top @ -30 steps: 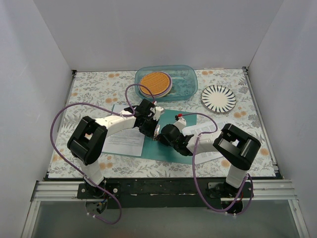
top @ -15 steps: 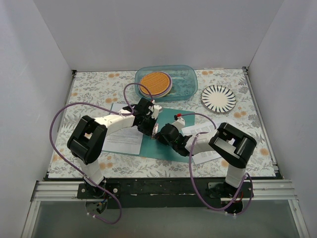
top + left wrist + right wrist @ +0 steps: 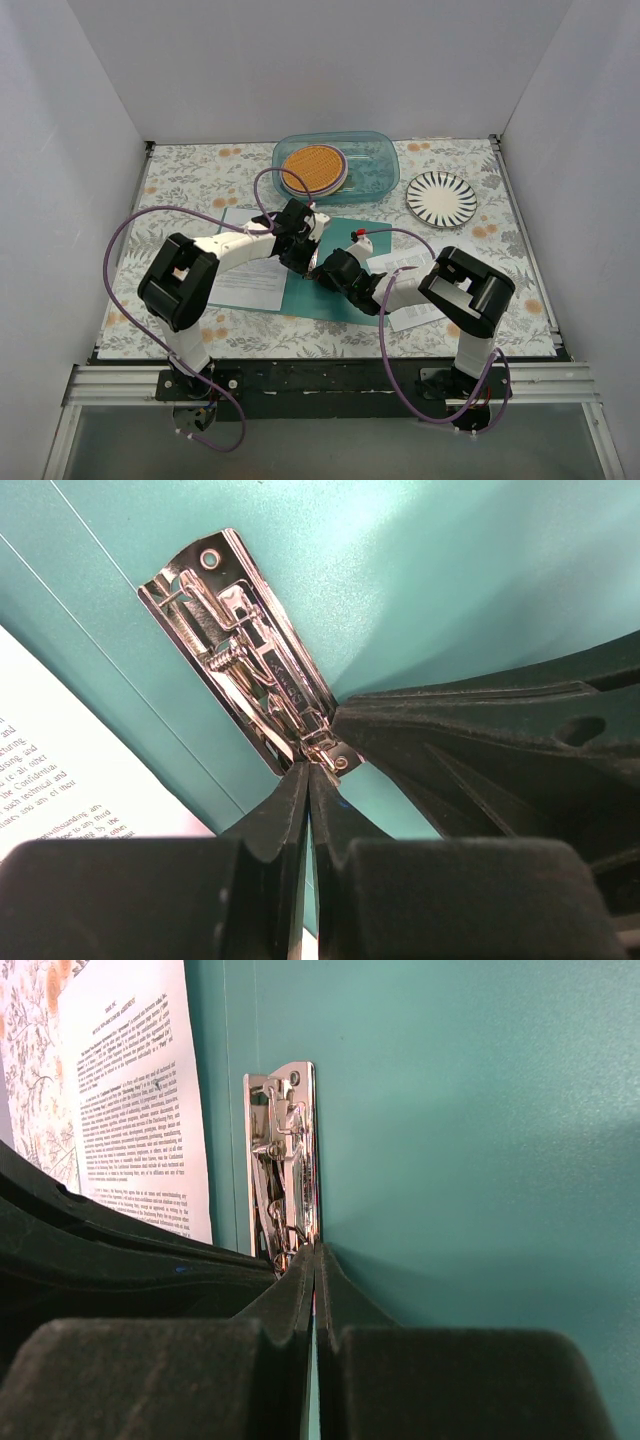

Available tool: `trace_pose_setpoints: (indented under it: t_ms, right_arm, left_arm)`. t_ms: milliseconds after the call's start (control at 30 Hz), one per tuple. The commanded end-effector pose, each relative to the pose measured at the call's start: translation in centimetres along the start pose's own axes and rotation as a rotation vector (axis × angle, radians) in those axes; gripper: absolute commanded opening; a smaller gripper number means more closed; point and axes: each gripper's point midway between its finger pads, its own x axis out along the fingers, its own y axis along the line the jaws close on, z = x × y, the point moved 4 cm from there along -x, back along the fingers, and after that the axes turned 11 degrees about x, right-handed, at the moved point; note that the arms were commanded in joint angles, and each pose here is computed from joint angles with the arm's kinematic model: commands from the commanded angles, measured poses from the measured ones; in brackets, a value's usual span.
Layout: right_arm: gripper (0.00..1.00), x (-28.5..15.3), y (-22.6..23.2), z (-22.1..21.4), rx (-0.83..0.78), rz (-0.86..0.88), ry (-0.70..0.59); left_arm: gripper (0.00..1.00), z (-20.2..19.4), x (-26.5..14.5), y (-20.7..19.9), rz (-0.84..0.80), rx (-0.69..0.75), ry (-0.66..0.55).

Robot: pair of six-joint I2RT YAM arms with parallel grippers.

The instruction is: Put the files into the folder

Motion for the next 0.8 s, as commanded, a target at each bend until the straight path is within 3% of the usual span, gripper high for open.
trace_pose_setpoints:
  t_ms: [0, 200, 433, 600, 700, 767]
  right_arm:
    - [0.01, -6.1, -17.6, -7.7, -0.25, -0.598, 0.46]
    - [0.01, -6.2, -17.8, -7.6, -0.25, -0.606, 0.459]
    - [0.01, -6.6, -18.0, -7.1, -0.245, -0.629, 0.437]
    - [0.01, -7.0, -17.9, -6.3, -0.236, -0.637, 0.407]
    - [0.01, -7.1, -17.6, -5.7, -0.235, -0.635, 0.381]
    - [0.01, -7.1, -17.4, -5.5, -0.232, -0.632, 0.372]
  left_arm:
    - [0.0, -3.9, 4.4, -3.0, -0.094, 0.042, 0.109]
    - [0.0, 4.6, -2.9, -3.2, -0.093, 0.102, -0.075]
    - [0.0, 10.6, -11.6, -1.4, -0.013, 0.121, -0.26]
    - [0.0, 9.8, -13.8, 2.3, 0.089, 0.094, -0.277]
    - [0.0, 6.2, -12.4, 7.0, 0.158, 0.026, -0.206]
    - [0.0, 2.8, -10.2, 8.1, 0.142, 0.023, -0.114]
